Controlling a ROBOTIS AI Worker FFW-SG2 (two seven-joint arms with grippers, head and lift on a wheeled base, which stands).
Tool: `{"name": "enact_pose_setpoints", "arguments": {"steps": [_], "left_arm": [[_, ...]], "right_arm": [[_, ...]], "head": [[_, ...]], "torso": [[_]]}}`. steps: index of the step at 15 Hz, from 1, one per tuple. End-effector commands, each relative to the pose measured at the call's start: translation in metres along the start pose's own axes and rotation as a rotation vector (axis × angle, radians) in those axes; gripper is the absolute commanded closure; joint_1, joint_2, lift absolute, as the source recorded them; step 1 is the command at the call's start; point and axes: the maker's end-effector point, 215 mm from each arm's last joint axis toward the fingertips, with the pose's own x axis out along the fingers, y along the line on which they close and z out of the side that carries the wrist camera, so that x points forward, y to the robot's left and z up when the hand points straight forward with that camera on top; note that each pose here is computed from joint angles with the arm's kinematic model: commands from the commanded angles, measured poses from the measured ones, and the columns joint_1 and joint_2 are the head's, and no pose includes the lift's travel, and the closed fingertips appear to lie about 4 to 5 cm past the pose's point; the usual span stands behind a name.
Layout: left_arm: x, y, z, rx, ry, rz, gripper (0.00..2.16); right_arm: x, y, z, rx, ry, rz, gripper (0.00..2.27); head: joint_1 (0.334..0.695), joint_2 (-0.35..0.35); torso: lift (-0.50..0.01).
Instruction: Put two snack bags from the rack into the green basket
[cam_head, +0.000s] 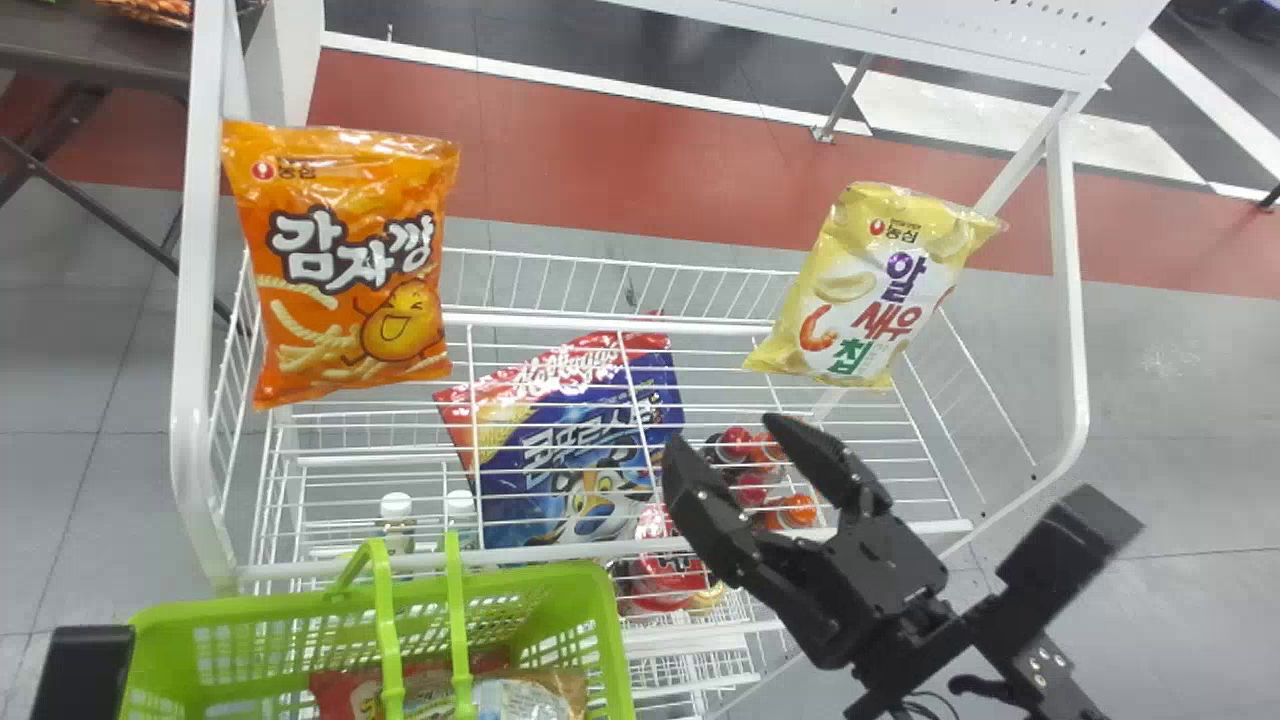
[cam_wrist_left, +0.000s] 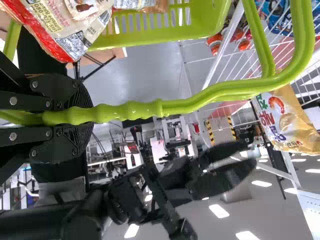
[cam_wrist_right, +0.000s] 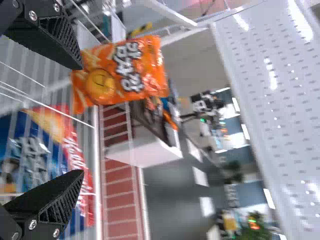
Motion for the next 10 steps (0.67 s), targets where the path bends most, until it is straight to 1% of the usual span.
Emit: {"name": "enact_pose_setpoints", "arguments": {"steps": [1, 2, 3, 4, 5, 7, 10], "left_arm": [[0.0, -0.003, 0.002, -0.007, -0.005, -0.016, 1.36], [-0.003, -0.005, 0.006, -0.013, -0.02, -0.029, 1.36], [-0.007, -0.002, 0.011, -0.01, -0.032, -0.015, 1.36], [-0.012, -0.001, 0.014, -0.014, -0.047, -0.017, 1.36], [-0.016, 0.0, 0.016, -0.026, -0.058, -0.022, 1.36], [-0.026, 0.005, 0.021, -0.052, -0.087, -0.033, 1.36], [-0.03, 0.005, 0.023, -0.05, -0.096, -0.033, 1.36]], "right_arm": [[-0.004, 0.007, 0.025, -0.081, -0.103, -0.019, 0.07], [-0.004, 0.009, 0.029, -0.101, -0.126, -0.024, 0.07], [-0.006, 0.012, 0.038, -0.128, -0.168, -0.037, 0.07], [-0.009, 0.016, 0.049, -0.156, -0.219, -0.041, 0.07], [-0.011, 0.017, 0.052, -0.162, -0.236, -0.044, 0.07], [-0.011, 0.018, 0.048, -0.148, -0.232, -0.046, 0.07], [-0.007, 0.014, 0.026, -0.101, -0.157, -0.051, 0.07]], "head": [[0.695, -0.35], [0.695, -0.35], [0.695, -0.35], [0.695, -0.35], [0.695, -0.35], [0.695, -0.35], [0.695, -0.35]], "torso": [[-0.005], [-0.005], [-0.005], [-0.005], [-0.005], [-0.005], [-0.005]]}}
